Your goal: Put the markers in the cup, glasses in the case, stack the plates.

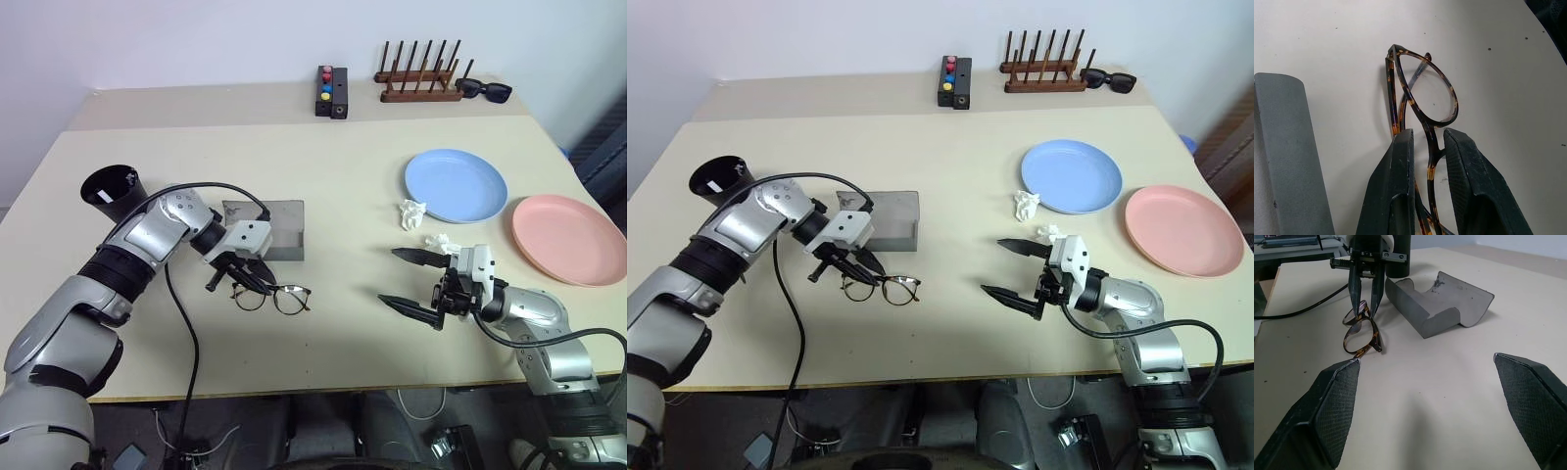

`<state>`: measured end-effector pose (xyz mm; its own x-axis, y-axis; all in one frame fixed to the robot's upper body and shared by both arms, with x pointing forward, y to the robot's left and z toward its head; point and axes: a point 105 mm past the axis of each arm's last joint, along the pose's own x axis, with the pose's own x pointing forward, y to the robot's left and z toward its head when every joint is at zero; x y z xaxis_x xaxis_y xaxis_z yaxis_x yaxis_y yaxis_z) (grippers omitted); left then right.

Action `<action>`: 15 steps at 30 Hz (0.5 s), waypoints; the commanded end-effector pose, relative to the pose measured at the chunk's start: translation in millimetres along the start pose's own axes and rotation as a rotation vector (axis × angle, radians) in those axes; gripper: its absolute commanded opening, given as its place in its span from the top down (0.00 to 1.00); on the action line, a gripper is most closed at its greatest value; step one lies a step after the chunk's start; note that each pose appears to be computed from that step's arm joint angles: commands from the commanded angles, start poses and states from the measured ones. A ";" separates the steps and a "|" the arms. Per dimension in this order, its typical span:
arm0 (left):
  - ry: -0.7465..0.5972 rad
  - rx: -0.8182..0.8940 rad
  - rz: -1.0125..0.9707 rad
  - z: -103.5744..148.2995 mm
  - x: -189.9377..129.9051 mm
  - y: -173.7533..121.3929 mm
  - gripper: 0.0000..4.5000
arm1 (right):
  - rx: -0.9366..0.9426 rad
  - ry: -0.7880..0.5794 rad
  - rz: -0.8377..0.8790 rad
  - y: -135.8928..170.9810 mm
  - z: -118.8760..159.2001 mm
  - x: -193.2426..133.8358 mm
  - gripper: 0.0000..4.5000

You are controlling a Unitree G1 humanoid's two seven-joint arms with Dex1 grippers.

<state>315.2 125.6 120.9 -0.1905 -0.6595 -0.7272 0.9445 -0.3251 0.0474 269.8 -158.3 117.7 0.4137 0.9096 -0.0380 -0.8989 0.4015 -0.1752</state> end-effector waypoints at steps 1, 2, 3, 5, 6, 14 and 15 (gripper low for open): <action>0.008 0.033 0.012 4.4 -4.8 2.4 0.79 | -0.046 -0.030 0.001 -1.1 13.1 -1.5 0.00; 0.009 0.034 0.009 4.4 -4.0 2.2 0.79 | -0.045 -0.031 0.001 -1.1 12.8 -1.5 0.00; 0.012 0.037 0.005 4.1 -3.1 1.9 0.79 | -0.045 -0.032 0.000 -1.1 12.7 -1.4 0.00; 0.017 0.042 0.001 3.6 -1.9 1.8 0.79 | -0.045 -0.032 -0.001 -0.8 12.2 -1.7 0.00; 0.019 0.044 0.001 3.4 -1.4 2.3 0.79 | -0.044 -0.032 -0.002 -0.7 11.8 -2.1 0.00; 0.022 0.050 -0.002 3.5 1.6 5.8 0.79 | -0.045 -0.032 -0.012 0.8 12.7 -3.1 0.00; 0.022 0.050 -0.002 3.6 1.8 6.1 0.79 | -0.045 -0.033 -0.013 0.8 13.1 -3.1 0.00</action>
<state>316.7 121.8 114.6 -0.1990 -0.6534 -0.7304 0.9382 -0.3423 0.0505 268.0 -160.0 114.1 0.4247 0.9044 -0.0416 -0.8957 0.4131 -0.1645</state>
